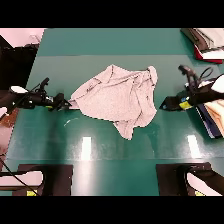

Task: Fold the shirts.

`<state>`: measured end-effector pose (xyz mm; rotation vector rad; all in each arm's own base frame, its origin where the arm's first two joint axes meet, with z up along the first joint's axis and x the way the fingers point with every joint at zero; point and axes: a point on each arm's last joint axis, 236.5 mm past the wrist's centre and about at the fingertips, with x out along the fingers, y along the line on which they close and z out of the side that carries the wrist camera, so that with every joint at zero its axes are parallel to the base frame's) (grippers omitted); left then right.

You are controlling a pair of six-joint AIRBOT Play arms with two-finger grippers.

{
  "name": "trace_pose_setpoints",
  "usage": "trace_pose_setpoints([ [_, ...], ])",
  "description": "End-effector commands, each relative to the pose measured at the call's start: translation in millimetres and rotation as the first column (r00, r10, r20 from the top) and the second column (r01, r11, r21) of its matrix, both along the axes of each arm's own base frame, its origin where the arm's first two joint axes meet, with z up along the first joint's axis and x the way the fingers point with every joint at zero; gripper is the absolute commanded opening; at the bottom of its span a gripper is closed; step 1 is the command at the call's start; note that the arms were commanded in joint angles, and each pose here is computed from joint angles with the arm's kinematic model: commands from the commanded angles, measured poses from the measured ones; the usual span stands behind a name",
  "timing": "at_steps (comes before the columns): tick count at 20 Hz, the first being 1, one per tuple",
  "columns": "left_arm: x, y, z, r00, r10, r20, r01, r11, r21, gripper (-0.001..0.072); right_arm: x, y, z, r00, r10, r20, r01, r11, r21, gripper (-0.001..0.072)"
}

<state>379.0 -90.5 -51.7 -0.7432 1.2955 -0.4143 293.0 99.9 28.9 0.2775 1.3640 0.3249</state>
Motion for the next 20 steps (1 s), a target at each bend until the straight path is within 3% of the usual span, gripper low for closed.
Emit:
trace_pose_setpoints([
  [1, 9, 0, 31, 0.995, -0.082, 0.055, 0.082, 0.997, 0.014, 0.002, -26, 4, -42, 0.991, -0.069, -0.112, 0.073, 0.997, 0.027, 0.0479],
  [7, 27, 13, 86, 0.97, -0.106, 0.219, 0.08, 0.989, 0.122, 0.002, -42, 50, -79, 0.949, -0.22, -0.226, 0.275, 0.927, 0.254, 0.0452],
  [18, 15, 9, 86, 0.971, -0.145, 0.188, 0.125, 0.986, 0.112, 0.0021, -39, 82, -118, 0.931, -0.299, -0.209, 0.345, 0.907, 0.24, 0.0448],
  [19, 14, 9, 86, 0.971, -0.147, 0.186, 0.127, 0.986, 0.112, 0.0021, -40, 82, -124, 0.928, -0.3, -0.222, 0.348, 0.909, 0.229, 0.0437],
  [20, 13, 9, 86, 0.972, -0.15, 0.183, 0.131, 0.985, 0.114, 0.0021, -40, 81, -127, 0.925, -0.304, -0.226, 0.353, 0.909, 0.222, 0.0358],
])
